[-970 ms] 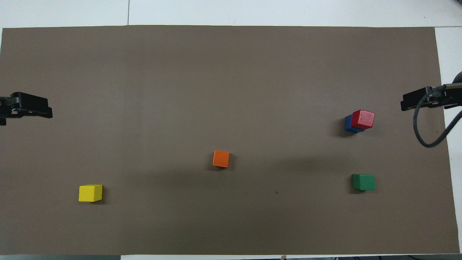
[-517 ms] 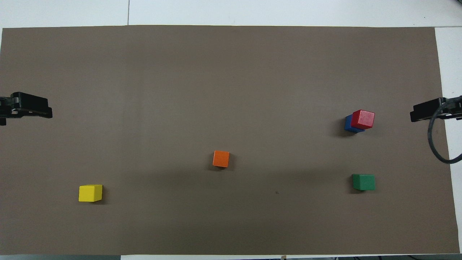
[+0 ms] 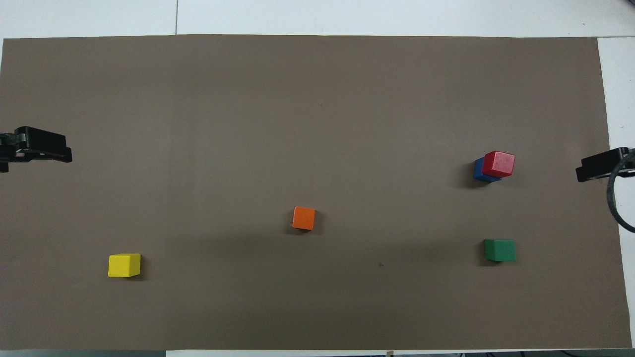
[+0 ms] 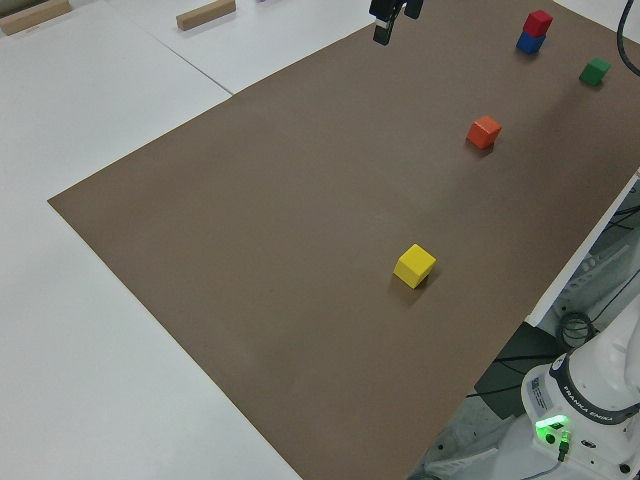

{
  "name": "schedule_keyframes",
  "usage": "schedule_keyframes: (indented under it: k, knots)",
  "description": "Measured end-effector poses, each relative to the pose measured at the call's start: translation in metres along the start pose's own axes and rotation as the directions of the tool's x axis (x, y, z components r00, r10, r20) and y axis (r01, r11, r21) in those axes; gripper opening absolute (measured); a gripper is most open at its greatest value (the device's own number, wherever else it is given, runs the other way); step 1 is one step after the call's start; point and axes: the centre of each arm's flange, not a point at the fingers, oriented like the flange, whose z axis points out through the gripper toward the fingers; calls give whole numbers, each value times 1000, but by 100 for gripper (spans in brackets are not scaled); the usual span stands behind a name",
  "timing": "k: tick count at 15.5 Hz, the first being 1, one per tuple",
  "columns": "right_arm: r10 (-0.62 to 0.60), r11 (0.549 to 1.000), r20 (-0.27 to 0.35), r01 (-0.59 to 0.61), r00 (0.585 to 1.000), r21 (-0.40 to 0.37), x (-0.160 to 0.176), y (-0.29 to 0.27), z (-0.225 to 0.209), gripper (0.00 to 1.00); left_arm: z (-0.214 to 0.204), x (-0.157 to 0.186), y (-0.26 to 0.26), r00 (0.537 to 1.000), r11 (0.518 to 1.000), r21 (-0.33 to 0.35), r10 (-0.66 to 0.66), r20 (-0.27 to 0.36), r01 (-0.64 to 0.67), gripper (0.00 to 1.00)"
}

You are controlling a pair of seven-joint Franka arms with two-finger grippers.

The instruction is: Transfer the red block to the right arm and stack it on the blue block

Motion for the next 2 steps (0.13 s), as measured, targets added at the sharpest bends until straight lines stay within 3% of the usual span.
schedule_keyframes:
  k: [2]
  knots:
    - [0,1000,-2,0,1000,0,-1,0,-1,100,0,0,0,1000,1000,0,0,0,0,100]
